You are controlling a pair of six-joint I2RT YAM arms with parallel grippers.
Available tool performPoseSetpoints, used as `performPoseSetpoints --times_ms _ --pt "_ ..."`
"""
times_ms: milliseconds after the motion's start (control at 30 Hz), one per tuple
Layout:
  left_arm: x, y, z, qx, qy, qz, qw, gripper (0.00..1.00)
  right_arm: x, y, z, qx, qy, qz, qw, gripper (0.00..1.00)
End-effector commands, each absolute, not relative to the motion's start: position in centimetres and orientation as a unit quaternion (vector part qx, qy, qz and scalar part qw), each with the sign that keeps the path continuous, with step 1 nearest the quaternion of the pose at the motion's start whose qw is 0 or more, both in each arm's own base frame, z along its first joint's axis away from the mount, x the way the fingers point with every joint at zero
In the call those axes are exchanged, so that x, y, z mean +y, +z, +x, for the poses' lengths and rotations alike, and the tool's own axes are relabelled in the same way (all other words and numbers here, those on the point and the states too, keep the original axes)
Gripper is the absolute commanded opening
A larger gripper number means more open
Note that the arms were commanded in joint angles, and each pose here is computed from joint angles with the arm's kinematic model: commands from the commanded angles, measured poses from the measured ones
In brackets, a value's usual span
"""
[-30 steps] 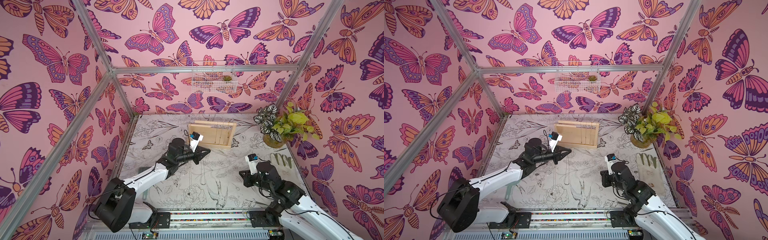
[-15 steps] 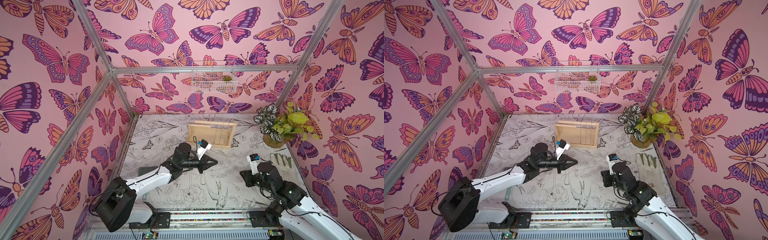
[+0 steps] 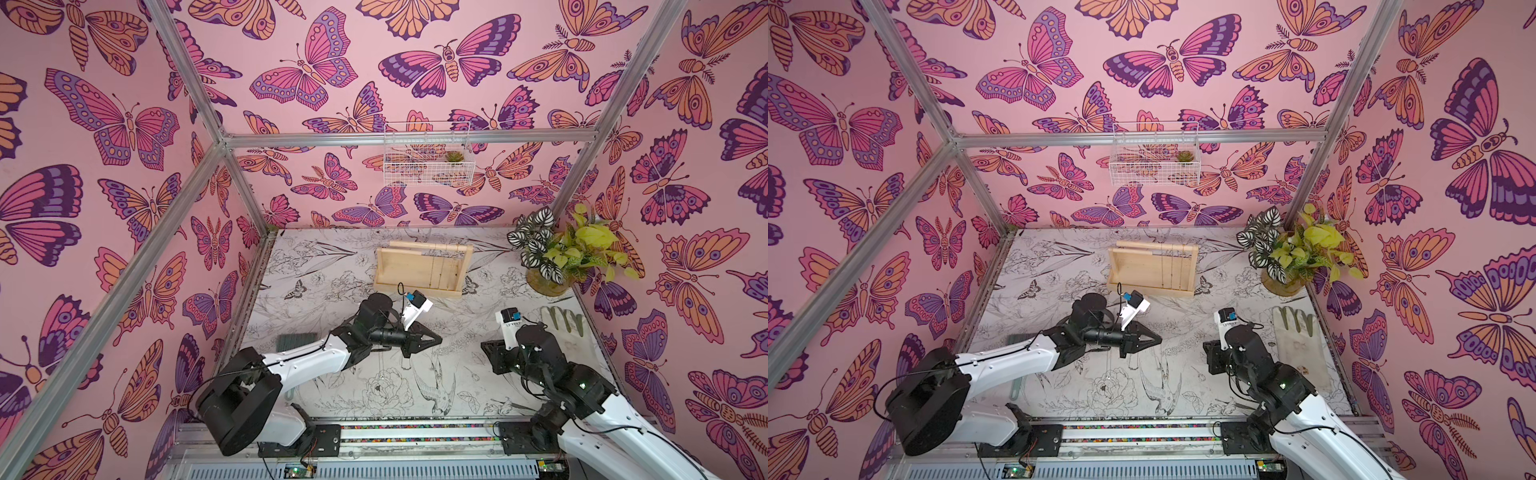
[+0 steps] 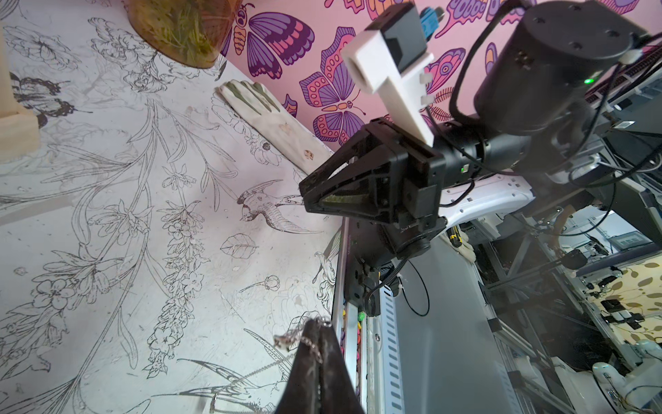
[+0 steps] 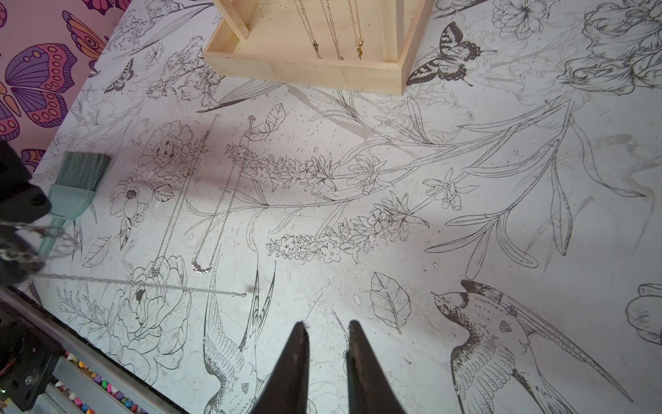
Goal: Take the necklace off the jewelry display stand
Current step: Place the necklace at the center of the board.
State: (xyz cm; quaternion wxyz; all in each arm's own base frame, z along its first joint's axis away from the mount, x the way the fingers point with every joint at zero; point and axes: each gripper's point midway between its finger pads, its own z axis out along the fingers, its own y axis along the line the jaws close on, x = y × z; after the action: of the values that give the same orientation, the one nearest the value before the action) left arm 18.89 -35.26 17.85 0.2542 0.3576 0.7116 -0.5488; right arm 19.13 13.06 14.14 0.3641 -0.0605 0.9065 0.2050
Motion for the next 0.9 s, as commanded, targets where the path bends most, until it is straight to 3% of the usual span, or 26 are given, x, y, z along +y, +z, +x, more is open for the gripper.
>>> performPoseSetpoints --times_ms 0,467,867 --pt "-35.3 16.0 18.4 0.722 -0.548 0.359 0.224 0.0 12.6 14.5 19.2 0.907 0.199 -0.049 0.367 0.24" --pt "-35.3 15.0 18.7 0.728 -0.533 0.366 0.228 0.0 13.0 14.2 19.4 0.907 0.205 -0.051 0.364 0.23" --pt "-35.6 13.4 21.7 0.743 -0.512 0.364 0.23 0.0 13.7 13.3 19.8 0.912 0.206 -0.056 0.352 0.23"
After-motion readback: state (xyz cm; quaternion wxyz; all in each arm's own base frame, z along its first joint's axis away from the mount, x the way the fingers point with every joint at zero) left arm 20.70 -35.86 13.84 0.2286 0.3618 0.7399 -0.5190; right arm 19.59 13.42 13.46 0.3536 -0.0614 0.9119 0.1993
